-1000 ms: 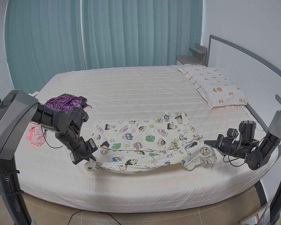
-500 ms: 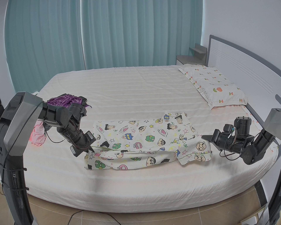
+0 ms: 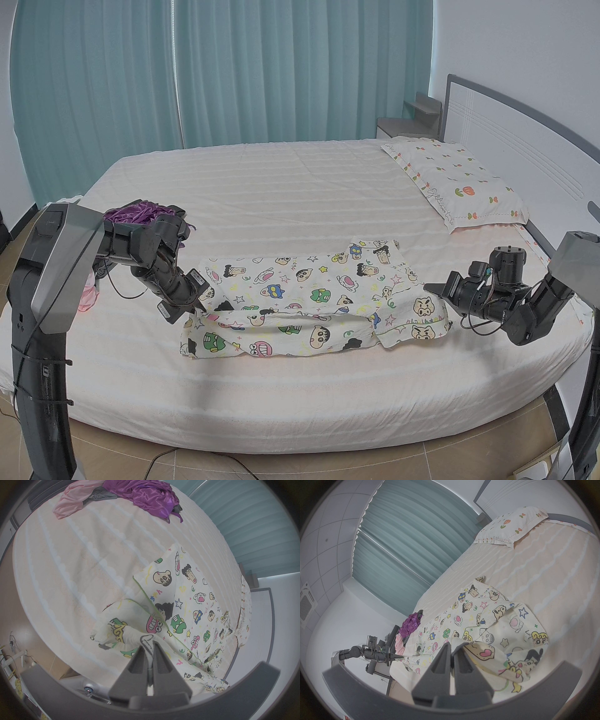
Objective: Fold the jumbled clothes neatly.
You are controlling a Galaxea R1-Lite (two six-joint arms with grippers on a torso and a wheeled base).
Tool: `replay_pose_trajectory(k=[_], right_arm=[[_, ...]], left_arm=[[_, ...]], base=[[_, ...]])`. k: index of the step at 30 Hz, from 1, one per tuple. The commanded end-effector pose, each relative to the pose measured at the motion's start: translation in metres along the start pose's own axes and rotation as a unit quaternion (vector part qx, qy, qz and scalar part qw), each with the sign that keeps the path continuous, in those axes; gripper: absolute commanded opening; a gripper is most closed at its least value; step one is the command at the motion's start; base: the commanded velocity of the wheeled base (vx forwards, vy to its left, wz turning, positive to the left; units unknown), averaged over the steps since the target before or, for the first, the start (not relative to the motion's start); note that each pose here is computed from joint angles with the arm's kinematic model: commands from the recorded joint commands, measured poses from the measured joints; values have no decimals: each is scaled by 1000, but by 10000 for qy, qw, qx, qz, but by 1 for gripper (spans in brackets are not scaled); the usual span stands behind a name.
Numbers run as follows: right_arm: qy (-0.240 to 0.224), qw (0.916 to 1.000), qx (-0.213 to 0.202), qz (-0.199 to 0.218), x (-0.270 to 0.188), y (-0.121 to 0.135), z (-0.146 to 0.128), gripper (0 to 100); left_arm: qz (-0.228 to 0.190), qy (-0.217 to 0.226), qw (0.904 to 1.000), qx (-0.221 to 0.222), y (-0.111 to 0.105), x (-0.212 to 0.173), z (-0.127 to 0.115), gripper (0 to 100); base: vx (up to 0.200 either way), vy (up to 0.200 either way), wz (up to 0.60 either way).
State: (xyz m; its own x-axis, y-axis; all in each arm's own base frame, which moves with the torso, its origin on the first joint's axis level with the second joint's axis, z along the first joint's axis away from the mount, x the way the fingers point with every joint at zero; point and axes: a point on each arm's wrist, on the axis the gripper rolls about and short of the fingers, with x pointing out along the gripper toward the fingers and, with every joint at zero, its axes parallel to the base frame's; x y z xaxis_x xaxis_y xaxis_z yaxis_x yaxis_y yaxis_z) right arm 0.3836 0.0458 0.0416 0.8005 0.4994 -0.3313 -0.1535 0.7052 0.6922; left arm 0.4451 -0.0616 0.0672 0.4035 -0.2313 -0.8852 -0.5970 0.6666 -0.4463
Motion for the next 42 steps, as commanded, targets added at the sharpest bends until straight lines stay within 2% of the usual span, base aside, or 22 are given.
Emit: replay_pose_trajectory(k=[1,7,15,16,23,28,30,34,37,38,40,41,42], right_arm=[[7,9999,41,-156,21,-16,-5,0],[-228,9992,218,-265,44,-27,-1,0],[-230,9984,295,-431,56,-39,-6,0],[-202,9981,325,-473,57,-41,-7,100],[-408,9969,336,-577,55,-42,-1,100],[-642,9944,546,-631,47,-42,9,100],[-937,9892,803,-793,34,-44,21,100],[-1173,9821,1122,-957,8,-39,29,100],[-1105,9800,1274,-1057,-14,-32,23,100],[-1116,9802,1266,-1037,-22,-27,21,100],[-1101,9806,1269,-1010,-28,-24,18,100],[-1036,9816,1265,-990,-35,-22,11,100],[-1036,9816,1265,-990,-35,-22,11,100]], left_arm=[[28,12,10000,-9,-1,19,4,0],[27,-314,9995,-102,-9,29,15,0],[-17,-354,9994,-31,-16,42,15,0],[-40,-371,9993,-21,-18,46,15,100],[155,-503,9980,-343,-13,55,17,100],[125,-608,9970,-465,-8,48,27,100],[-132,-794,9952,-560,-9,17,42,100],[-589,-602,9950,-536,-1,-25,42,100],[-928,-568,9932,-408,12,-52,28,100],[-1074,-565,9922,-295,21,-58,17,100],[-1214,-569,9908,-191,28,-61,6,100],[-1432,-595,9879,-56,39,-65,-9,100],[-1432,-595,9879,-56,39,-65,-9,100]], base=[[0,0,0],[0,0,0],[0,0,0],[0,0,0],[0,0,0],[0,0,0],[0,0,0],[0,0,0],[0,0,0],[0,0,0],[0,0,0],[0,0,0],[0,0,0]])
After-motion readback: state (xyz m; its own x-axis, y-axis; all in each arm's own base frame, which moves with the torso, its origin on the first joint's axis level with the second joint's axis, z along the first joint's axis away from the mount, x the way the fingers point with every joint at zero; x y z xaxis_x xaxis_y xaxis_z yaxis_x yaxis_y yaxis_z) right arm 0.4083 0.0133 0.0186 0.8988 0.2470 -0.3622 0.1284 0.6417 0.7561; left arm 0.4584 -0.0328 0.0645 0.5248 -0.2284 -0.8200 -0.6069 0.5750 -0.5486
